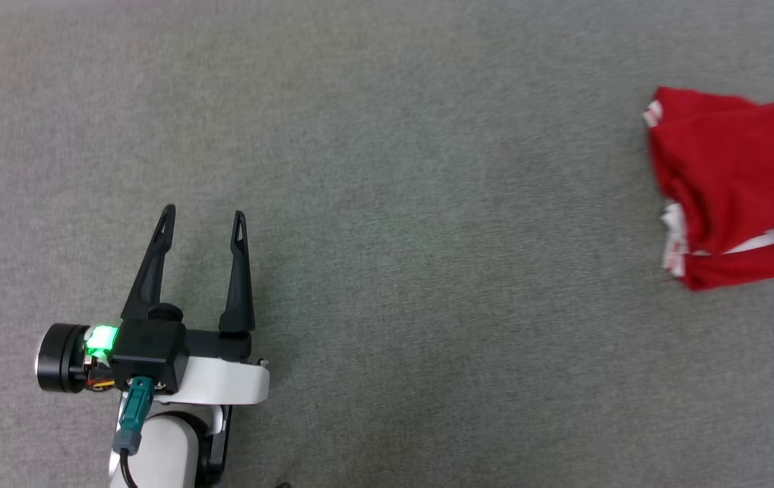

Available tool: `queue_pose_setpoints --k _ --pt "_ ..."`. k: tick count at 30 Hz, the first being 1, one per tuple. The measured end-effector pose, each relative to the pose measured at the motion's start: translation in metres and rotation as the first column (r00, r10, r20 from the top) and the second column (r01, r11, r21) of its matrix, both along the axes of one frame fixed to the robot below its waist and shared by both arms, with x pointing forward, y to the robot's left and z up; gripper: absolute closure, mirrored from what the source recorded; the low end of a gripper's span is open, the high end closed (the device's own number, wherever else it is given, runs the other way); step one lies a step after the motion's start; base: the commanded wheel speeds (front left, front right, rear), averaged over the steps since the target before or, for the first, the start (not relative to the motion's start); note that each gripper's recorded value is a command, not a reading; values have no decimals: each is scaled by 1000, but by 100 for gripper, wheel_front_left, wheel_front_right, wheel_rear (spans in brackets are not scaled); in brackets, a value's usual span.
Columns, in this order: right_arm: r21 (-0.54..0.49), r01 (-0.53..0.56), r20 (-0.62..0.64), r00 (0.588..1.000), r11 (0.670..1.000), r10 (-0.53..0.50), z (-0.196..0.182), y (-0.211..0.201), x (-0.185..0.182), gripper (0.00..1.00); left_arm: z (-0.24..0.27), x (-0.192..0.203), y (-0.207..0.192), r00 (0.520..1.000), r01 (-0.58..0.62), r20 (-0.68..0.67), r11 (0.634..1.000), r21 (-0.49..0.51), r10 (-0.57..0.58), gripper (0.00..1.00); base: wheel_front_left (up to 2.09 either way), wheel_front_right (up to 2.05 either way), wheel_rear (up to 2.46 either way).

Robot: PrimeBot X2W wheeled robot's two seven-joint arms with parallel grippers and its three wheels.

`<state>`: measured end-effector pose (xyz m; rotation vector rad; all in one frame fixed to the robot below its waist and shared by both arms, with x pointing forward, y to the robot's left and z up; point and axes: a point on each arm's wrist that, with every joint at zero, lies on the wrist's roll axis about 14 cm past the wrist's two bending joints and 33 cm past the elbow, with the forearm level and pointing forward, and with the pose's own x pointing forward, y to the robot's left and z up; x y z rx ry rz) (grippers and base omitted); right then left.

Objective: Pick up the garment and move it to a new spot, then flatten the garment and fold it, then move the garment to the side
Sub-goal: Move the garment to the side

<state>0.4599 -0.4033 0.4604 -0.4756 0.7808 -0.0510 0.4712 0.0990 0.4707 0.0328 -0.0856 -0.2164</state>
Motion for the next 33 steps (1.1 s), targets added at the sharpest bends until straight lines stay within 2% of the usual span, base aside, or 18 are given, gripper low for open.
queue_pose_setpoints --k 8,14,17,18,19,20,25,27,30,33 --pt "-62 140 4 990 988 -140 -10 -49 21 100 -17 10 11 999 -30 -23 1000 9 30 0 0 0 0" --pt "-88 190 -2 982 978 -191 -19 -62 24 100 -20 13 18 999 -47 -26 999 20 48 0 0 0 0" --pt "-64 223 10 975 973 -223 -20 -63 20 100 -15 12 19 999 -51 -15 998 20 52 0 0 0 0" --pt "-63 227 18 974 972 -226 -19 -64 19 88 -13 11 19 998 -53 -12 998 21 54 0 0 0 0" --pt "-67 225 32 974 972 -223 -16 -64 19 32 -11 11 20 998 -56 -8 998 22 56 0 0 0 0" --pt "-71 227 52 973 971 -224 -11 -66 19 0 -9 10 20 998 -58 -5 998 22 59 0 0 0 0" --pt "-74 204 145 971 976 -192 12 -62 23 0 1 2 22 998 -65 9 998 20 64 0 0 0 0" --pt "-83 156 217 967 984 -135 28 -53 30 0 6 -3 23 997 -72 13 997 17 72 0 0 0 0" --pt "-70 76 396 917 995 -42 68 -32 46 0 14 -14 27 996 -86 20 996 15 86 0 0 0 0" --pt "-74 9 530 848 997 32 98 -11 50 0 21 -24 29 995 -95 23 995 11 95 0 0 0 0"
